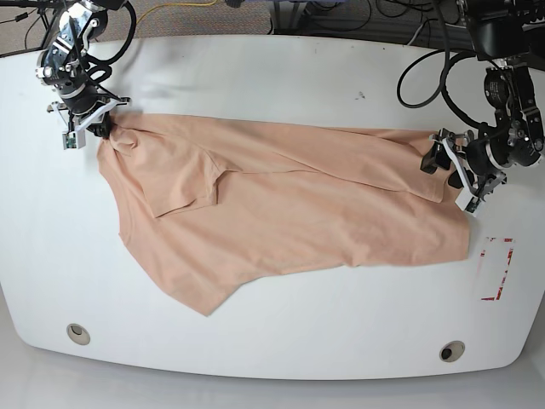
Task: Layout the t-shirt on the table in an organized manner, then fold the t-shirt properly
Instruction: 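Pull the shirt taut with both grippers, dragging it away from the table edge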
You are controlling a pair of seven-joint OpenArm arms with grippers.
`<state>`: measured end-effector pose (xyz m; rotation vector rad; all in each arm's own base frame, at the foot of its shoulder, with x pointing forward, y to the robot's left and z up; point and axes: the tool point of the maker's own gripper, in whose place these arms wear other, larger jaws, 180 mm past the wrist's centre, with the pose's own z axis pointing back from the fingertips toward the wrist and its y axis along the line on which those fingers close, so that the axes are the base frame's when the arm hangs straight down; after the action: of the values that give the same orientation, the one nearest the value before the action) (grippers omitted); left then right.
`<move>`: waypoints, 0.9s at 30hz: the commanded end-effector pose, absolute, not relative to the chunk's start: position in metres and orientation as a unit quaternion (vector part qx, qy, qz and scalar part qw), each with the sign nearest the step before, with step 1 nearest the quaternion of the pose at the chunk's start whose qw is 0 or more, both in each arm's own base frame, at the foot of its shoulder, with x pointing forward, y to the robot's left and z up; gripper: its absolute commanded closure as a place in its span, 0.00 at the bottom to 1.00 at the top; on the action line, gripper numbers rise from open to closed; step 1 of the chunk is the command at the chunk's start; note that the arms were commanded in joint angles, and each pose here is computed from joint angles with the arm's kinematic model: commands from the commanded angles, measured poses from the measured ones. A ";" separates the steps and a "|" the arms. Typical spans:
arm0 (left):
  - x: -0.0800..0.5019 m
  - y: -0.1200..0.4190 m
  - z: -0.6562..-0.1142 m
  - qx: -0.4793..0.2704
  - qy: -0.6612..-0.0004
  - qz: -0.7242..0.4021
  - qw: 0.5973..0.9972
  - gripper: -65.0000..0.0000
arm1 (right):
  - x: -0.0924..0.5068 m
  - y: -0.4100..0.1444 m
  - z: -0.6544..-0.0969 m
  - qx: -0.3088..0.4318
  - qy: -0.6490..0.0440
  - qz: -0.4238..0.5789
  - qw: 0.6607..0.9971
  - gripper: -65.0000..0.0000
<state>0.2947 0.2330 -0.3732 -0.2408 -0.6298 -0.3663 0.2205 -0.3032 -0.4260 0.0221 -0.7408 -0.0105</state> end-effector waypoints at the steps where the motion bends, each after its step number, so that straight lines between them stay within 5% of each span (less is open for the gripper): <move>1: 0.299 0.242 -0.362 -0.113 -0.333 -0.161 0.922 0.40 | 0.221 -0.304 -0.425 0.006 -0.355 0.006 0.935 0.99; 20: 0.257 0.266 -0.390 -0.104 -0.279 -0.141 0.944 0.40 | 0.223 -0.302 -0.424 0.008 -0.357 0.006 0.934 0.99; 23: 0.257 0.266 -0.390 -0.103 -0.278 -0.142 0.944 0.50 | 0.223 -0.302 -0.424 0.008 -0.357 0.006 0.934 0.99; 27: 0.251 0.273 -0.396 -0.085 -0.264 -0.145 0.950 0.76 | 0.223 -0.302 -0.424 0.008 -0.357 0.006 0.934 0.99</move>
<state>0.2455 0.2623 -0.4039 -0.2171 -0.5196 -0.2784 0.2241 -0.2987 -0.4256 0.0327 -0.7491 -0.0097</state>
